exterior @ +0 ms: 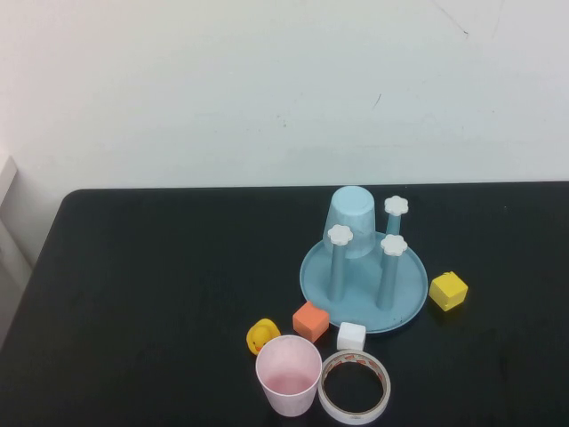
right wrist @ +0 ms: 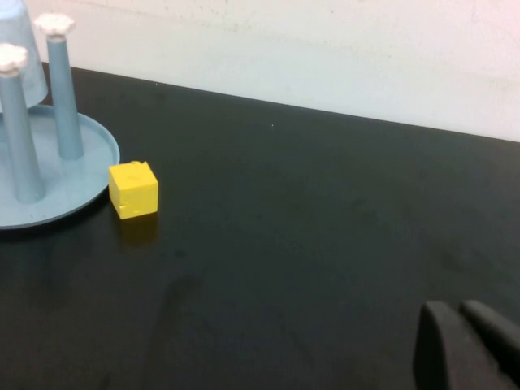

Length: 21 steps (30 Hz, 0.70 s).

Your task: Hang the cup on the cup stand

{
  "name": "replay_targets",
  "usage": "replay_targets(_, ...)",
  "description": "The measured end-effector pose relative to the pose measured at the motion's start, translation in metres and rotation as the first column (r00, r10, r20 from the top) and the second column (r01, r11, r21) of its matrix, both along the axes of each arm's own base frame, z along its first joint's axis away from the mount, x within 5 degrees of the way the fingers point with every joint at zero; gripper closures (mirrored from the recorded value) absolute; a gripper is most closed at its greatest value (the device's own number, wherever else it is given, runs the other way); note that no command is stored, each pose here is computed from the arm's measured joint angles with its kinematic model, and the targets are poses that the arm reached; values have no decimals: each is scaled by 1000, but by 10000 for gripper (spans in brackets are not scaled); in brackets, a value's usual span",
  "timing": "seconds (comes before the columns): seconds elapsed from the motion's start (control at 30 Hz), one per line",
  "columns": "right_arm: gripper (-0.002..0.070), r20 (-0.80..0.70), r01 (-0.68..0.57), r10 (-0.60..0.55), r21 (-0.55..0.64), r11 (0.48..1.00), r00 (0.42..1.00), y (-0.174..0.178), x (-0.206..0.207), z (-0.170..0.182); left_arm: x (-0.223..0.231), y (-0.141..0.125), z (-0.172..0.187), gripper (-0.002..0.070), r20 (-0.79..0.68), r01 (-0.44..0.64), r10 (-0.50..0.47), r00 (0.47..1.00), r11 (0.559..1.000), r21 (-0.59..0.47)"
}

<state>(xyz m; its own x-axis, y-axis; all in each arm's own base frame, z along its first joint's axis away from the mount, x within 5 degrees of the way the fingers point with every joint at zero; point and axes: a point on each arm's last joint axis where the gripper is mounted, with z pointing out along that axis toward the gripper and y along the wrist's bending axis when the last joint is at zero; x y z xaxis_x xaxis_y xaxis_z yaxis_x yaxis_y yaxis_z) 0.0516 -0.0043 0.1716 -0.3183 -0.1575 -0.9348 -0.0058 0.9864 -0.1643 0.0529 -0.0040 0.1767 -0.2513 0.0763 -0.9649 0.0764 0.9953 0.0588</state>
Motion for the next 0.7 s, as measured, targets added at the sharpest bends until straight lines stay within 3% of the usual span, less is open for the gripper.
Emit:
replay_targets(0.1, 678, 0, 3, -3, 8, 1000, 1000, 0, 0, 0, 0, -1, 0, 677, -2, 1, -1, 1000, 999, -43)
replay_targets(0.17, 678, 0, 3, -3, 8, 1000, 1000, 0, 0, 0, 0, -3, 1, 677, 2, -2, 2, 1000, 989, -145)
replay_targets(0.2, 678, 0, 3, -3, 10, 1000, 1000, 0, 0, 0, 0, -5, 2, 677, -1, -5, 5, 1000, 966, -257)
replay_targets(0.27, 678, 0, 2, -2, 20, 1000, 1000, 0, 0, 0, 0, -9, 4, 677, -10, -8, 5, 1000, 905, -425)
replay_targets(0.33, 678, 0, -1, 1, 57, 998, 1000, 2, 0, 0, 0, -14, 7, 677, -26, -15, -2, 1000, 768, -641)
replay_targets(0.4, 678, 1, -6, 6, 168, 986, 1000, 5, 0, 0, -1, -17, 9, 677, -30, -16, -10, 999, 658, -753)
replay_targets(0.47, 678, 1, -7, 7, 366, 931, 1000, 11, 0, 0, -1, -18, 12, 677, -28, -15, -13, 1000, 581, -814)
replay_targets(0.57, 678, -14, -2, 14, 644, 765, 1000, 21, 0, 1, 1, -15, 16, 677, 6, -8, 24, 1000, 535, -845)
replay_targets(0.63, 678, -18, -3, 24, 738, 675, 1000, 25, -1, 3, 1, -12, 19, 677, 33, -1, 56, 998, 519, -855)
replay_targets(0.7, 678, -14, -6, 26, 777, 629, 1000, 26, -1, 4, 2, -11, 20, 677, 46, 3, 75, 996, 499, -866)
